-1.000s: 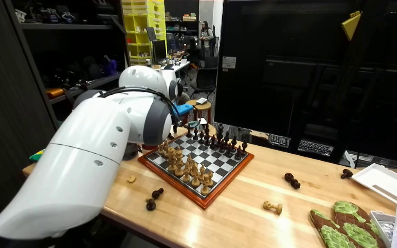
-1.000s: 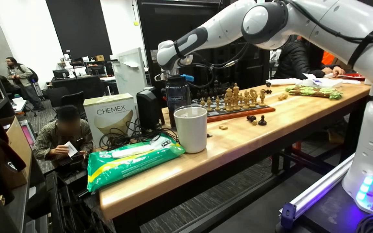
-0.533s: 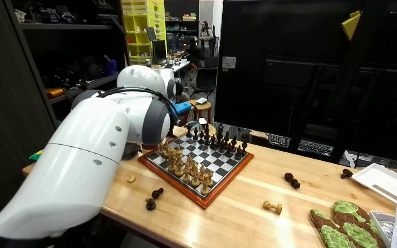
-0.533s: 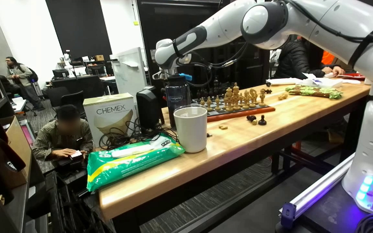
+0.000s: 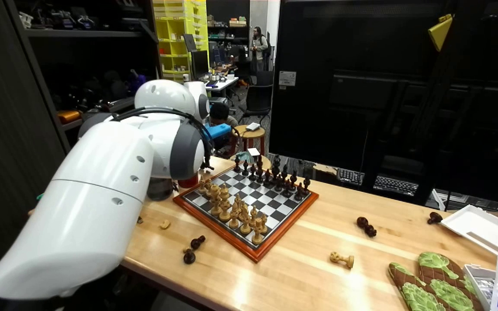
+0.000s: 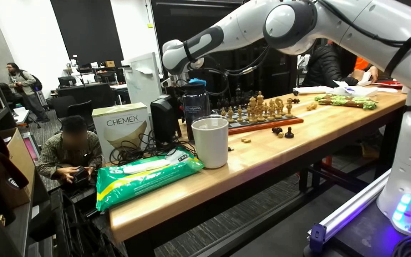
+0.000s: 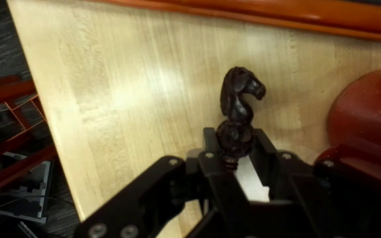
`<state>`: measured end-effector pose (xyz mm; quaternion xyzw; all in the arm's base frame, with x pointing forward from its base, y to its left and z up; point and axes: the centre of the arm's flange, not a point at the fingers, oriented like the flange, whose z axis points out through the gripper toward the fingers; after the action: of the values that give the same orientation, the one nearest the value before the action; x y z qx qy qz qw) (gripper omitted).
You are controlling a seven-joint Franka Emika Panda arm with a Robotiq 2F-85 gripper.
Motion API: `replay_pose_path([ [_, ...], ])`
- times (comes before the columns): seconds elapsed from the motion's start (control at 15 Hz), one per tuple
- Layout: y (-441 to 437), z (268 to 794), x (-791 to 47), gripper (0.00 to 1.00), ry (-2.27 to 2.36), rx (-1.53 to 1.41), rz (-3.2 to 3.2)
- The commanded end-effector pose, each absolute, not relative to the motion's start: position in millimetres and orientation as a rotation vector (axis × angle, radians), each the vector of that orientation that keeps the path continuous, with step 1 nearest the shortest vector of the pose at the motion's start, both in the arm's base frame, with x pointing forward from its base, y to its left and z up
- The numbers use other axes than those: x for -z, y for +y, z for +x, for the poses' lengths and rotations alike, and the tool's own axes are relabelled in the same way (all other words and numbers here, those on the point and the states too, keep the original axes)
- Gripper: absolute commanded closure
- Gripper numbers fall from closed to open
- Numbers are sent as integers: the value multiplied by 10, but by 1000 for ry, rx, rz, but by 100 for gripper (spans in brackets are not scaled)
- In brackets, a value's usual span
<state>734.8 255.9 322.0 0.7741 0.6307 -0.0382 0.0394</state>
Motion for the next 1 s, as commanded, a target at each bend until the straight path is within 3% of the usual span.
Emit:
replay_pose_path([
  [0.0, 2659, 7364, -3529, 93, 1846, 175, 2320],
  [0.93, 2321, 7094, -4464, 93, 1796, 136, 2449],
])
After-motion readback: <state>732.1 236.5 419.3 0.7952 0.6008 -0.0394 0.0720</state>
